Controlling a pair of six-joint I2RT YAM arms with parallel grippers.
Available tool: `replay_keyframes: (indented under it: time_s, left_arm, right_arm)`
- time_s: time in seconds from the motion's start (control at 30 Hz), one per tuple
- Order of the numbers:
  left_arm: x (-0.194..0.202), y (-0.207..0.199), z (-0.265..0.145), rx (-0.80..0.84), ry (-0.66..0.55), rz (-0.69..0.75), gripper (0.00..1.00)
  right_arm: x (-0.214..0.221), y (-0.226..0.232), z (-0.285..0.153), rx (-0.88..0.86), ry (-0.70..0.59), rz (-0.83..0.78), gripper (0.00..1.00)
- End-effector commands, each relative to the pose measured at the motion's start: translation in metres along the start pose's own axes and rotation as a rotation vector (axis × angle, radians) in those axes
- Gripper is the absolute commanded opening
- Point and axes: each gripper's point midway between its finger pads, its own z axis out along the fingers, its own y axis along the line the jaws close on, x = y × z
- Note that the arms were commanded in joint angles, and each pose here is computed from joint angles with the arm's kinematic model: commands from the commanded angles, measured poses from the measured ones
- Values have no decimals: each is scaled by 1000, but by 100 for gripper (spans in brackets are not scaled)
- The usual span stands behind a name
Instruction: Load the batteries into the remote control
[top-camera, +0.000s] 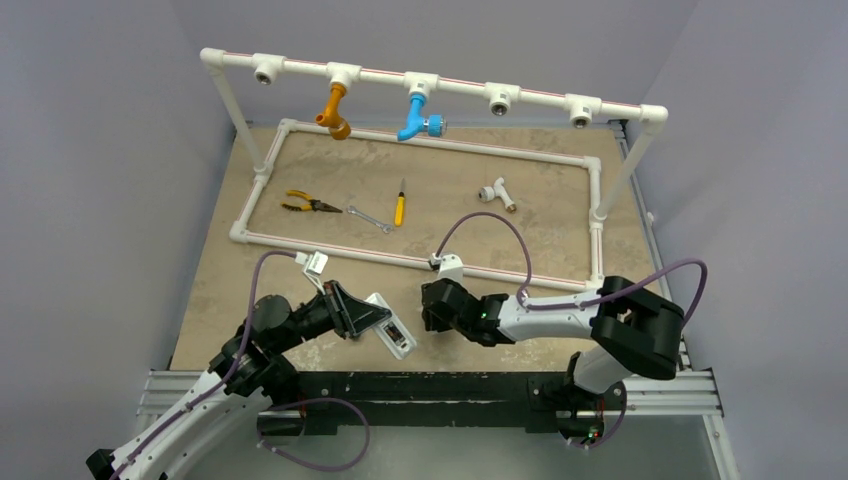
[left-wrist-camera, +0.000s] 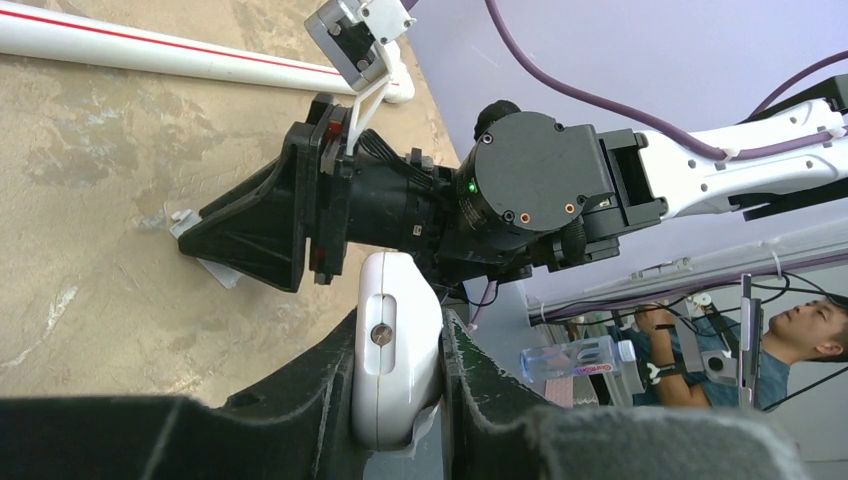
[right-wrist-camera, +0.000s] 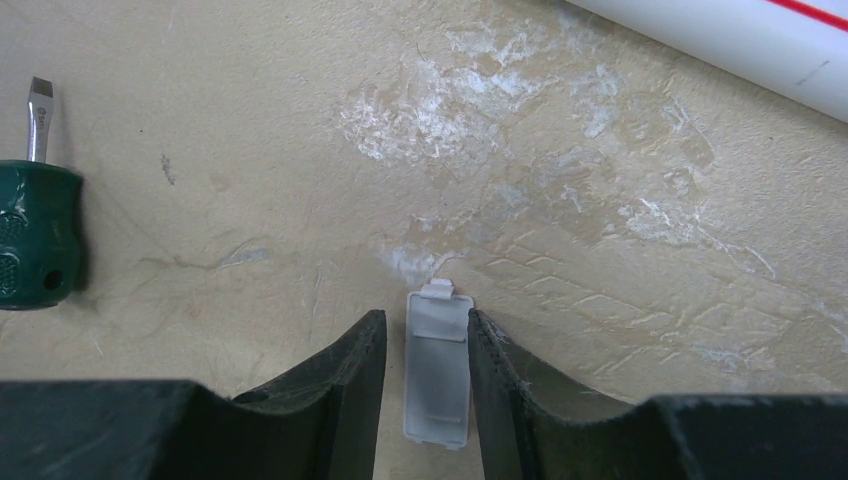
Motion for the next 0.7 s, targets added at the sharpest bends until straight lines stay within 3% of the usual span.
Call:
replay_keyframes:
  time_s: [0.0,0.33,0.67]
  left_arm:
    - [-6,-13,0,52,-19,4,0]
    - [-5,-12,0,50,-17,5,0]
    - [-5,-11,0,51,-19,4,0]
  right_arm:
    - [105,-88,-18,267,395,-140,35]
    - [92,-110,-29,390,349,-156,35]
    - [84,-111,-37,395,319,-132,38]
